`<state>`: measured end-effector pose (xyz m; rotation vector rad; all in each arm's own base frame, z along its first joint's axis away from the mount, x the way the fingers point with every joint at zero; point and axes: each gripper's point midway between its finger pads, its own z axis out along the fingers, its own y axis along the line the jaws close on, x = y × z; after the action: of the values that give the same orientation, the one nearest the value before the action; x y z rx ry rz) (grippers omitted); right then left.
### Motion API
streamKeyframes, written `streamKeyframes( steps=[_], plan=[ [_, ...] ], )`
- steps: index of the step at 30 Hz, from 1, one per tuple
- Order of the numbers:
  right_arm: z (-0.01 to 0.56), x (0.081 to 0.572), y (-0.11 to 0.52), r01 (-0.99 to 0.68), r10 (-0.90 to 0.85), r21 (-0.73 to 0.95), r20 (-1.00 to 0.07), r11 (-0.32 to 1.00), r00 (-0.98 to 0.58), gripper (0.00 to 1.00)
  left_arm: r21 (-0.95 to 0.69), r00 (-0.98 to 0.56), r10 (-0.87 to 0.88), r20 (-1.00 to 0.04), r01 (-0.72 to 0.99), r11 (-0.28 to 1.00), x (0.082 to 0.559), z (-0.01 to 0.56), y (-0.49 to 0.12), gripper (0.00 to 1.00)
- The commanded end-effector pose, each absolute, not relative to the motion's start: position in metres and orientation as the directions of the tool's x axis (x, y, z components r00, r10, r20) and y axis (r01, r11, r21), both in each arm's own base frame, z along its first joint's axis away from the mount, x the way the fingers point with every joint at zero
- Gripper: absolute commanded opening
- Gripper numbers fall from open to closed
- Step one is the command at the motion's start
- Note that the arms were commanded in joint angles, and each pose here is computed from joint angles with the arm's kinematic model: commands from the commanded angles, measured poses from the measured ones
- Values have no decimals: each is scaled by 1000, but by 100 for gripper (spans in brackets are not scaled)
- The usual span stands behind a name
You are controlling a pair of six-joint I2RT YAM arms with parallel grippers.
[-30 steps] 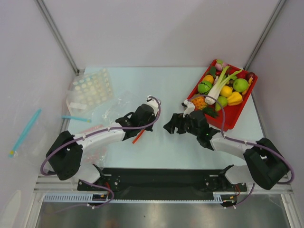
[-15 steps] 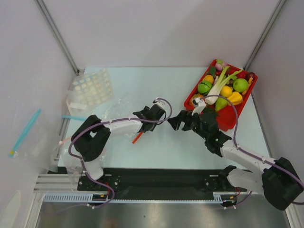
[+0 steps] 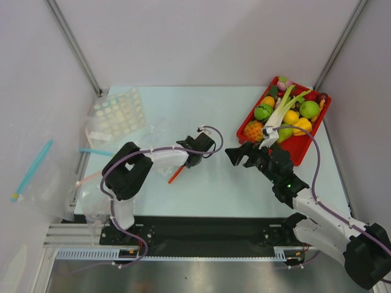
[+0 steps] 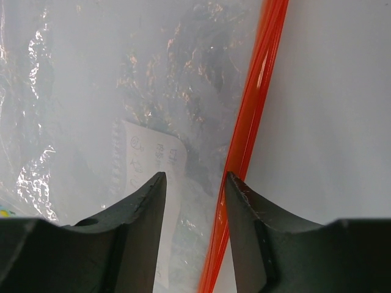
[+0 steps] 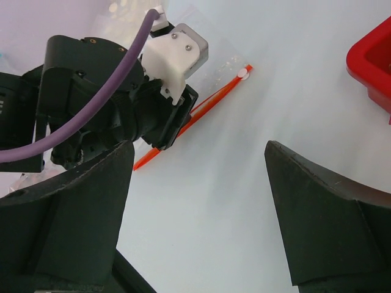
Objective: Place the food in the zip-top bag and seal the zipper
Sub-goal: Pick up the zipper food storage bag at the center of the board.
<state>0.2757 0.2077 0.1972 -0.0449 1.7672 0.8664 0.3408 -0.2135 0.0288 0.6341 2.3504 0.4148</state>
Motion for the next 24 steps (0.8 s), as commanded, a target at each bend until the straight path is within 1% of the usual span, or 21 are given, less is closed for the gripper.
streamKeyframes(
  steps=[1, 3, 6, 12, 14, 15, 20, 24],
  plan=[
    [205, 278, 202, -429, 405, 533, -842, 730, -357, 92, 469, -668, 538, -515, 306, 829, 353, 36, -209, 48],
    [206, 278, 202, -429, 409, 537, -839, 726, -358, 92, 486, -672, 542, -504, 299, 821, 354, 34, -207, 46],
    [206, 278, 202, -432, 409, 537, -839, 724, -358, 93, 519, -680, 542, -494, 270, 811, 357, 34, -201, 39],
    [206, 278, 203, -436, 408, 539, -838, 721, -362, 92, 558, -701, 502, -507, 177, 811, 360, 42, -189, 21],
    [206, 277, 203, -438, 407, 539, -838, 719, -363, 93, 553, -699, 499, -513, 176, 814, 360, 42, -190, 3],
    [206, 277, 203, -436, 409, 541, -837, 719, -363, 92, 552, -697, 498, -515, 175, 816, 360, 43, -190, 0],
    [206, 277, 203, -438, 408, 538, -839, 720, -361, 92, 523, -686, 493, -536, 189, 831, 359, 50, -196, 0],
    [202, 277, 209, -455, 397, 546, -833, 703, -386, 93, 386, -634, 459, -622, 262, 885, 345, 72, -225, 1]
  ],
)
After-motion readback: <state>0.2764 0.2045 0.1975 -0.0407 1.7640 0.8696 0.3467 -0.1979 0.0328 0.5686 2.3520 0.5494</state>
